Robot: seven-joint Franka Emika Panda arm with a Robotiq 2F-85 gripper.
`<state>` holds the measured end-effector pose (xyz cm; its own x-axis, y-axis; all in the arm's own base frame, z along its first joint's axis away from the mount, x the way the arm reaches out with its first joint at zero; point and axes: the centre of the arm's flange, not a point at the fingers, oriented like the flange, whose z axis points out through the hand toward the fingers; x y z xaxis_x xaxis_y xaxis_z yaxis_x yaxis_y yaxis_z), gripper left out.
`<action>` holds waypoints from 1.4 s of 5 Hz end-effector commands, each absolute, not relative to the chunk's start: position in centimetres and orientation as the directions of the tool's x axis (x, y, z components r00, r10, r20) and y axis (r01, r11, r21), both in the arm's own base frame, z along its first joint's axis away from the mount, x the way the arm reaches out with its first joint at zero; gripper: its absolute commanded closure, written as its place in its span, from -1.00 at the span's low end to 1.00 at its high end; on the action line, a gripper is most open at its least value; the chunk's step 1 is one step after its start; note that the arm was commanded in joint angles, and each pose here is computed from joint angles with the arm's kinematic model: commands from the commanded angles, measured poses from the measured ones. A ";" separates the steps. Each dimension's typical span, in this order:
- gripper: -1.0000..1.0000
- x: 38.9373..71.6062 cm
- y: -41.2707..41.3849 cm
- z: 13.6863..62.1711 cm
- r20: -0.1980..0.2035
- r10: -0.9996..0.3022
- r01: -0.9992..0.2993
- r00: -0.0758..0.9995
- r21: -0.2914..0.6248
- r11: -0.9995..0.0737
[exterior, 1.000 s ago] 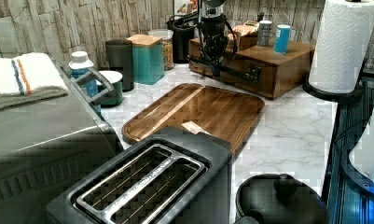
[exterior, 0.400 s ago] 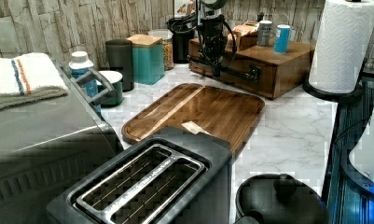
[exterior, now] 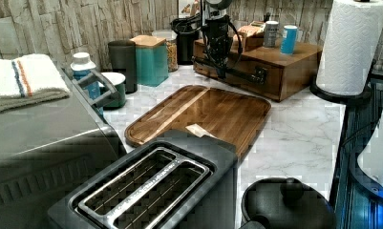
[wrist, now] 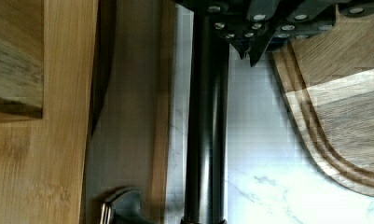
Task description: Close the drawer.
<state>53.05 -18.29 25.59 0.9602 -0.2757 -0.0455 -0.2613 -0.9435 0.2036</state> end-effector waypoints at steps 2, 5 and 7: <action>1.00 46.9 -36.5 32.0 0.087 -0.551 -0.550 0.830 0.290 -0.783; 1.00 47.0 -36.5 32.0 0.087 -0.550 -0.550 0.830 0.290 -0.783; 1.00 46.9 -36.5 32.0 0.087 -0.550 -0.550 0.830 0.290 -0.783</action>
